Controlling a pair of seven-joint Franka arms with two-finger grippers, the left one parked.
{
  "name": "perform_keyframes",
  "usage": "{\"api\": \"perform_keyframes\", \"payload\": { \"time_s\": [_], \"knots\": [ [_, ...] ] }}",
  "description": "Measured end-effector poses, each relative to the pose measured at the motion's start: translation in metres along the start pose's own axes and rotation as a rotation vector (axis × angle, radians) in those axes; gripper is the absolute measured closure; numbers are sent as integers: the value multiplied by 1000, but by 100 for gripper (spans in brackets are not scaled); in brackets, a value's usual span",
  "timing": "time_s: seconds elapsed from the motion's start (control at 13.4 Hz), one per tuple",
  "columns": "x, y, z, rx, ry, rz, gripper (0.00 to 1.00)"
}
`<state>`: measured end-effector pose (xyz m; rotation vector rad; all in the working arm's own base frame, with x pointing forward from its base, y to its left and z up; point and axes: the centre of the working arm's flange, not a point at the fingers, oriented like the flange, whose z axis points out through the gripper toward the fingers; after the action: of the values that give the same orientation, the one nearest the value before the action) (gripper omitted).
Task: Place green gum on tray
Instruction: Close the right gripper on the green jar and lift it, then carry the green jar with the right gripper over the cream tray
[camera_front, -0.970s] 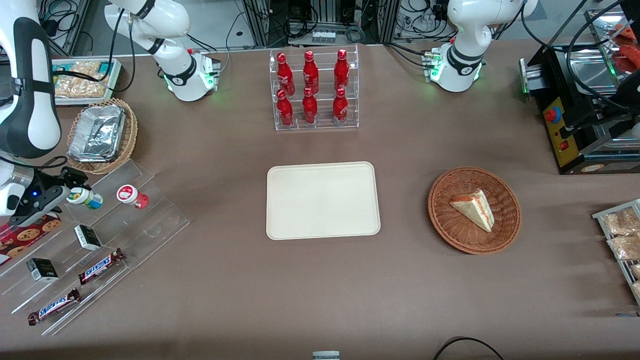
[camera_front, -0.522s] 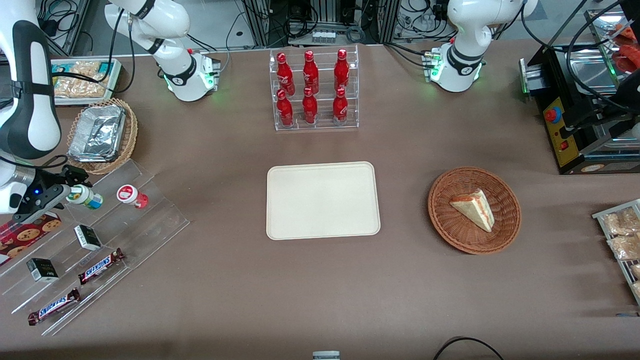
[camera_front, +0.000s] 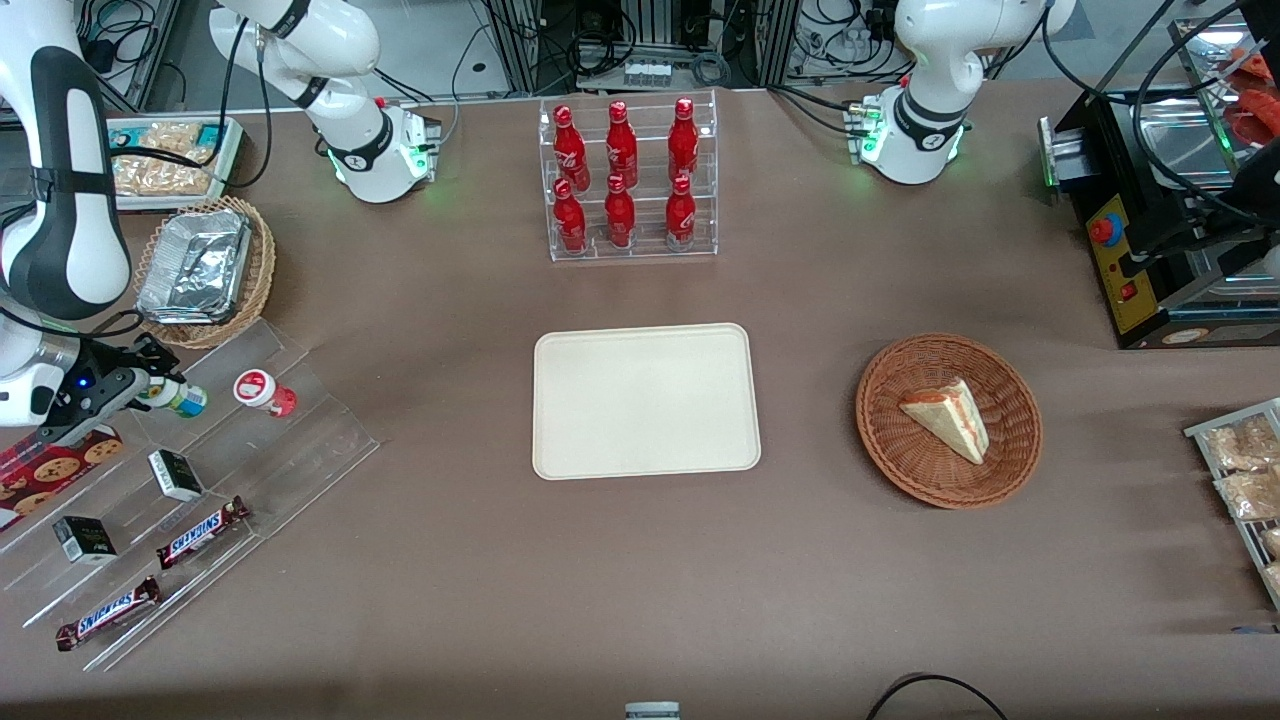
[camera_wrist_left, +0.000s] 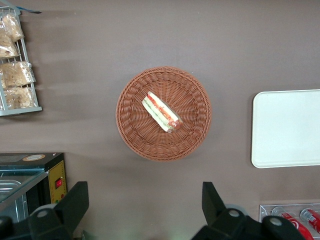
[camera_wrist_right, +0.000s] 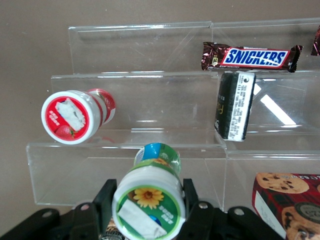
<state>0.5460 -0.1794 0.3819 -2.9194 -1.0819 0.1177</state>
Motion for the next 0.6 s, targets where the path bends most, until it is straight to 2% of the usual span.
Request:
{"api": "perform_keyframes", "payload": {
  "time_s": [0.3, 0.6],
  "knots": [
    [2, 0, -5, -8, 5, -4, 41],
    [24, -6, -62, -10, 7, -21, 41]
  ]
}}
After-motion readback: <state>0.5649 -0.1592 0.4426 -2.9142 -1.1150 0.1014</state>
